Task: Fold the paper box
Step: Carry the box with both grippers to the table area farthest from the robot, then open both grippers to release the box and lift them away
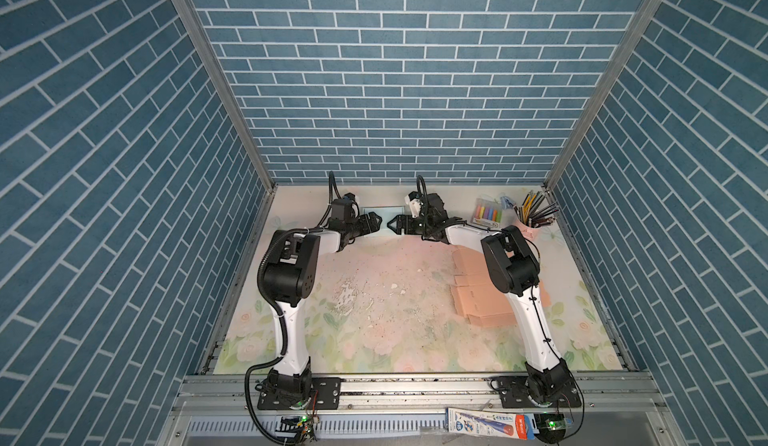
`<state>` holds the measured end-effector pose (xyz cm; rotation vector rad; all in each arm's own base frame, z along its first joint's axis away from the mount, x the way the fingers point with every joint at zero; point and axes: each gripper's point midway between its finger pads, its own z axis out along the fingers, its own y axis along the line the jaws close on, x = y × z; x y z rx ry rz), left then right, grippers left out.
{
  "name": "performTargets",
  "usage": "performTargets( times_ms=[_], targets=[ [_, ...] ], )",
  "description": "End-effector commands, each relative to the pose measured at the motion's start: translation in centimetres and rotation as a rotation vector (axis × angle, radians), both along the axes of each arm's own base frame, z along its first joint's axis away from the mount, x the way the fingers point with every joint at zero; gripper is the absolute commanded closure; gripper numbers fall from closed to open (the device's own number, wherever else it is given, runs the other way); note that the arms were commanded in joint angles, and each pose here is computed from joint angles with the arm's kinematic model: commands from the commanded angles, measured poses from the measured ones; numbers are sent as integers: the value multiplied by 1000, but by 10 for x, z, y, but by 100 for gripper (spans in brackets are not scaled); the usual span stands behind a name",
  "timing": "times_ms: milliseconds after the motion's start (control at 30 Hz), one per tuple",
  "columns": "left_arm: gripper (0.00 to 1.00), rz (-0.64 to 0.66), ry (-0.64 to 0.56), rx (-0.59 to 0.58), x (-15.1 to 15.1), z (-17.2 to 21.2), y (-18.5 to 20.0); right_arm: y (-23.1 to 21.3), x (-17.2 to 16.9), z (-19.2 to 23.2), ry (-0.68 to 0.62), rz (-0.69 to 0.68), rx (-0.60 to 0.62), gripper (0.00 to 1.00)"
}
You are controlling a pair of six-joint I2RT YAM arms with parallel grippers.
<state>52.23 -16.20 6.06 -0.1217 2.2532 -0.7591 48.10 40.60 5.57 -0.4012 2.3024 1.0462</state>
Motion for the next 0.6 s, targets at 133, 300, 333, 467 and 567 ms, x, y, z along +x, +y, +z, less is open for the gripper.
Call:
performTargets(
  times_ms=[133, 300, 333, 467, 567],
  targets=[
    [12, 27, -74, -16, 1, 34, 16, -4, -9, 35, -32, -1, 26, 8],
    [12, 44, -103, -24, -18, 55, 24, -9, -19, 49, -49, 6, 33, 8],
    [12, 47, -112, -29, -23, 61, 25, -11, -22, 53, -53, 6, 33, 8],
    [12, 44, -126, -48, -50, 74, 25, -23, -34, 65, -75, 1, -3, 7],
    [12, 30, -131, -50, -76, 81, 21, -38, -48, 67, -84, -6, -49, 8]
  ],
)
